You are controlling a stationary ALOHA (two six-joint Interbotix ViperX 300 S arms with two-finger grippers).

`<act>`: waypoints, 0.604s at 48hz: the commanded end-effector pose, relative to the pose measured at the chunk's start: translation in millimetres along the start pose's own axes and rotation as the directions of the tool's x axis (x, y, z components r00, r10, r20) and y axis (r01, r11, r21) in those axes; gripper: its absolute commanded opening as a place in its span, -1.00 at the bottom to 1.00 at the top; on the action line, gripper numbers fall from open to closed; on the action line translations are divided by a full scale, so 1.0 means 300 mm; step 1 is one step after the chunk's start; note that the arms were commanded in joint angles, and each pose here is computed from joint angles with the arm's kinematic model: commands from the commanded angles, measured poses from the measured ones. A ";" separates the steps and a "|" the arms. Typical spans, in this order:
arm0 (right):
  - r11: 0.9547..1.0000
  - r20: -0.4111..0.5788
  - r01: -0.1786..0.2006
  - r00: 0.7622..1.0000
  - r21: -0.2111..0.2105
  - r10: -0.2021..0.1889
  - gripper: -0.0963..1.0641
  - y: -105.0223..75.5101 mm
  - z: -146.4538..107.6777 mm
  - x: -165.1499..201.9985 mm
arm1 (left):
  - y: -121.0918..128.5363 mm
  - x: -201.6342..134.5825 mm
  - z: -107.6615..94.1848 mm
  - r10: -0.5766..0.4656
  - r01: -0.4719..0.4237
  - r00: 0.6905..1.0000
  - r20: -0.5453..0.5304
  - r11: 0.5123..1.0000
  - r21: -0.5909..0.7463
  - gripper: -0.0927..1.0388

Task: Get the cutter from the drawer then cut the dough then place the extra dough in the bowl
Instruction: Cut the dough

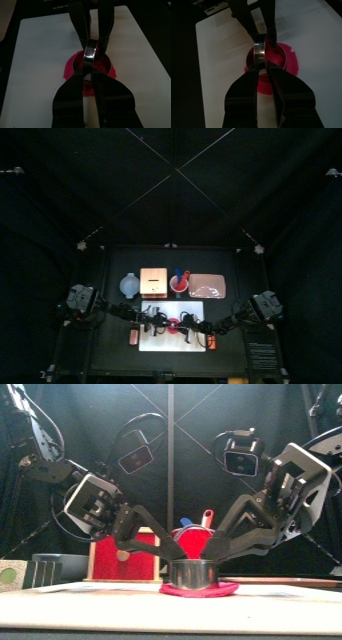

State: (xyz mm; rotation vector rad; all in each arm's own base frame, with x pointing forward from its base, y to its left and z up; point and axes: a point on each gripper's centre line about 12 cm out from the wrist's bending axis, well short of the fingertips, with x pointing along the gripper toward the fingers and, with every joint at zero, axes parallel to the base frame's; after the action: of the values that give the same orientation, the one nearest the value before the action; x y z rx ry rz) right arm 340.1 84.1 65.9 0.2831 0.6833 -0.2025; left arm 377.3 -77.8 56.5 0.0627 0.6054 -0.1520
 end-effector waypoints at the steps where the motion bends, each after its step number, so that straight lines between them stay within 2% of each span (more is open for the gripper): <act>1: 1.000 -0.088 0.019 0.996 0.021 -0.017 -0.12 -0.029 -0.051 0.014 | -0.046 -0.001 -0.078 -0.035 0.038 0.994 -0.105 0.999 0.032 -0.21; 29: 1.000 -0.120 0.016 0.993 0.024 -0.013 -0.12 -0.031 -0.063 0.015 | -0.047 0.002 -0.092 -0.035 0.039 0.991 -0.132 0.999 0.030 -0.21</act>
State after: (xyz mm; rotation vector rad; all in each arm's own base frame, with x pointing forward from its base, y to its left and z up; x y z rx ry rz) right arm 339.0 84.2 64.0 0.2885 0.7052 -0.1968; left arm 376.8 -78.0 55.4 0.0644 0.6190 -0.1541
